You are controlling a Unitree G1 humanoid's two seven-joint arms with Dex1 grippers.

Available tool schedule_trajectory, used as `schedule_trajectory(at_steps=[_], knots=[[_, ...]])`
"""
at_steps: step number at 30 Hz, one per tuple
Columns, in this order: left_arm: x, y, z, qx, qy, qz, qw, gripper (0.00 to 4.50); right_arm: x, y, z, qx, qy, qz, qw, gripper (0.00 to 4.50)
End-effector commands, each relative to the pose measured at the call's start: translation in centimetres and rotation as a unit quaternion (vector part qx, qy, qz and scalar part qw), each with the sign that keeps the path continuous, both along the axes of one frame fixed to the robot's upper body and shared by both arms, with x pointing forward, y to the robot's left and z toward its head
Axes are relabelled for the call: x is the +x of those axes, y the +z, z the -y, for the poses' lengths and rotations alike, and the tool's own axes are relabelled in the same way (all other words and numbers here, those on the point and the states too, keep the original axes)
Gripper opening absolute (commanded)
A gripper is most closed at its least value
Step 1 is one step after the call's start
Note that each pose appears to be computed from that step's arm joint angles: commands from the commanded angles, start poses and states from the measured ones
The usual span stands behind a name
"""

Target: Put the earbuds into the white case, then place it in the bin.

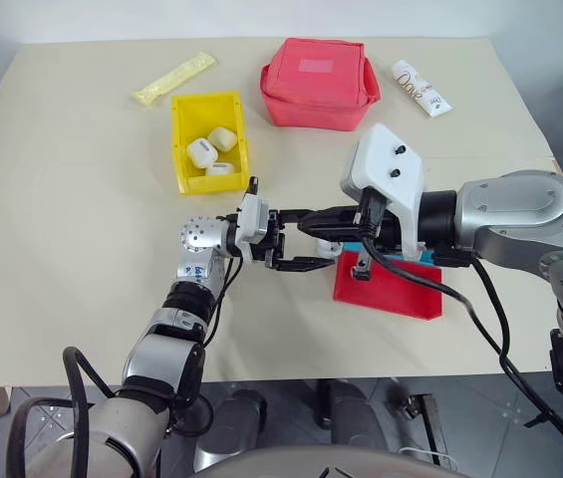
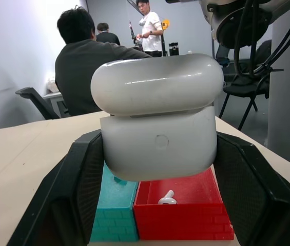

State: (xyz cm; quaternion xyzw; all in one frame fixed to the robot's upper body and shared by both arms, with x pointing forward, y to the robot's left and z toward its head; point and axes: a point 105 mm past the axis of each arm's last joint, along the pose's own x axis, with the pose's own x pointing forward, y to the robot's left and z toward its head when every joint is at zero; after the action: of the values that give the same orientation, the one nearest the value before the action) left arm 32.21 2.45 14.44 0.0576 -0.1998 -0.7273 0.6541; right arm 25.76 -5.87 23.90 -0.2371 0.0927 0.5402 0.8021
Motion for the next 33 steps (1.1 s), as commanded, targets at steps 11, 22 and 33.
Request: schedule_trajectory(at_steps=[11, 22, 33], knots=[[0.0, 1.5, 0.0, -0.027, -0.007, 0.025, 0.999, 2.85, 0.5, -0.5, 2.3, -0.038, -0.037, 0.009, 0.999, 0.05], [0.1, 1.5, -0.1, -0.03, -0.003, 0.025, 0.999, 2.85, 0.6, 0.5, 3.3, -0.051, -0.042, 0.024, 0.998, 0.05], [0.3, 1.8, -0.6, -0.041, 0.009, 0.025, 0.999, 2.85, 0.7, -0.2, 5.9, -0.049, -0.096, 0.011, 0.994, 0.05]])
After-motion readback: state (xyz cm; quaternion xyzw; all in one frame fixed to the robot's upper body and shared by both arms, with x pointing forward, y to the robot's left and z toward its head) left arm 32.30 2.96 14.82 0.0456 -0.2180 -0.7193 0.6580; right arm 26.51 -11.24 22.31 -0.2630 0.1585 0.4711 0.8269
